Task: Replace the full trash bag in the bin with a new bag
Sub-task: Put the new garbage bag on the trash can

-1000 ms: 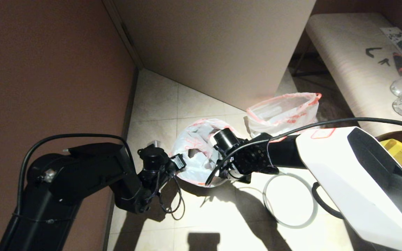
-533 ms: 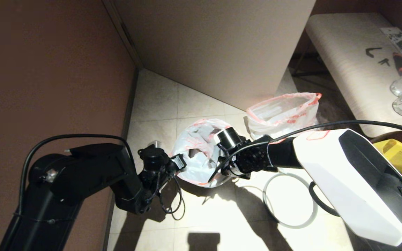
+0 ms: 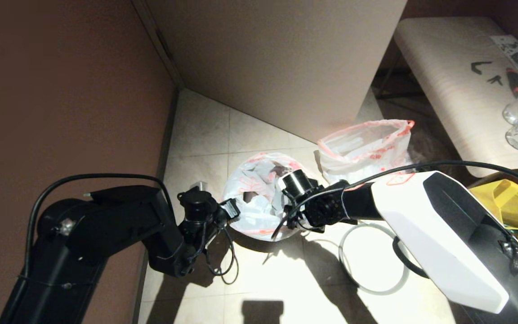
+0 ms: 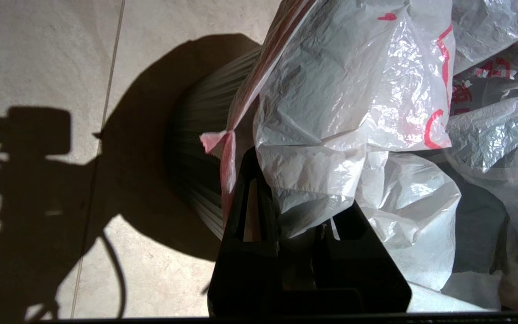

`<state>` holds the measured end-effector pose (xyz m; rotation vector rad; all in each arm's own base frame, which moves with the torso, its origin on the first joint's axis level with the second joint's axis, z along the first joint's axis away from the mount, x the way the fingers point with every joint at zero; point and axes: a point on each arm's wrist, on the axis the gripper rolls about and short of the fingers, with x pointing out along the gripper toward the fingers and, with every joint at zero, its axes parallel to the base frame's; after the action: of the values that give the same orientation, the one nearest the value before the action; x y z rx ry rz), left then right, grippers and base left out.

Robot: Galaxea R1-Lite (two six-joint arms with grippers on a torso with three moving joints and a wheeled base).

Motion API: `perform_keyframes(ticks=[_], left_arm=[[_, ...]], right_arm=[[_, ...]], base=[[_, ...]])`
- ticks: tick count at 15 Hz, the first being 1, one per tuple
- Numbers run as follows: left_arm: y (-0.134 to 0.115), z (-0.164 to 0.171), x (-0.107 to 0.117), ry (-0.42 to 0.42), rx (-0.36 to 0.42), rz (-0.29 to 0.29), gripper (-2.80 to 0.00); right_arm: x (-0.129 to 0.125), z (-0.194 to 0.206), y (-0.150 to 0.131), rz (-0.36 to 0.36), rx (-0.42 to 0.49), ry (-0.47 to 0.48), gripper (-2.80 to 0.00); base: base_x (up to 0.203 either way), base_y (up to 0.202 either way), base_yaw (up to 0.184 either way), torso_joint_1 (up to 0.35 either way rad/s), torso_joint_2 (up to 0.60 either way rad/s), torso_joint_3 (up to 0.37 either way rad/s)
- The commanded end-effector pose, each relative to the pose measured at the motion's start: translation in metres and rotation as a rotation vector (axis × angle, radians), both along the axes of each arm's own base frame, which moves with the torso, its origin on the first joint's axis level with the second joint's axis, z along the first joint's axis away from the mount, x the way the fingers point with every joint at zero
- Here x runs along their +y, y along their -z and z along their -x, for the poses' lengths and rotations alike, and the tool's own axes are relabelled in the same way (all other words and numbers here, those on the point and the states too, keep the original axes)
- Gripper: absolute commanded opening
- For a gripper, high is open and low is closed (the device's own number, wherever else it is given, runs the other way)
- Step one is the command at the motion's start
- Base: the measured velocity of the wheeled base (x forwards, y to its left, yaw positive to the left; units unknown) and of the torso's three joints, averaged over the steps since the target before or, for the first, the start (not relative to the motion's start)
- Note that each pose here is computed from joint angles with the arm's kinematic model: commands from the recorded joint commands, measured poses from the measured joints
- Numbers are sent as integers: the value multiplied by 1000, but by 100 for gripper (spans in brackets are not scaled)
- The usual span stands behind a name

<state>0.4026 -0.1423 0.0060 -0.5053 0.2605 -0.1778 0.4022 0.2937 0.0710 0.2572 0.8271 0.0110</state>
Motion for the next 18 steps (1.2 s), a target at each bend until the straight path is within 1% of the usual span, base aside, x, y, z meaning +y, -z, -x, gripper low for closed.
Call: perform_keyframes(ticks=[1, 2, 3, 5, 8, 9, 10, 12, 14, 15, 16, 18], left_arm=[[-1, -1, 0, -3, -6, 5, -280], [-1, -1, 1, -10, -9, 4, -280], [-2, -3, 0, -23, -14, 4, -280], [-1, -3, 0, -27, -14, 3, -280], [-2, -3, 0, -28, -16, 4, -280], [-2, -3, 0, -28, -14, 4, -280], [-2, -2, 1, -26, -10, 3, -280], [-4, 0, 0, -19, -7, 1, -280], [-6, 2, -1, 3, 18, -2, -280], [-6, 3, -1, 10, 33, -6, -280], [-7, 3, 0, 11, 37, -7, -280], [-7, 3, 0, 11, 42, -8, -280]], right_arm=[[-1, 6, -13, 0, 0, 4, -280], [-2, 12, -20, 5, 15, 7, -280], [-3, 20, -23, 11, 50, 18, -280], [0, 25, -8, 38, 98, 18, -280], [11, 23, 28, 71, 139, 5, -280], [15, 19, 38, 69, 133, 2, -280], [18, 13, 45, 53, 96, -13, -280], [17, 2, 51, 55, 41, -42, -280], [15, -4, 48, 58, -11, -41, -280], [15, -5, 45, 76, -32, -36, -280], [14, -5, 43, 87, -43, -29, -280], [14, -3, 35, 86, -55, -26, -280]], base=[[0, 0, 0, 0, 0, 0], [0, 0, 0, 0, 0, 0], [0, 0, 0, 0, 0, 0], [0, 0, 0, 0, 0, 0], [0, 0, 0, 0, 0, 0], [0, 0, 0, 0, 0, 0], [0, 0, 0, 0, 0, 0], [0, 0, 0, 0, 0, 0], [0, 0, 0, 0, 0, 0], [0, 0, 0, 0, 0, 0], [0, 0, 0, 0, 0, 0], [0, 0, 0, 0, 0, 0]])
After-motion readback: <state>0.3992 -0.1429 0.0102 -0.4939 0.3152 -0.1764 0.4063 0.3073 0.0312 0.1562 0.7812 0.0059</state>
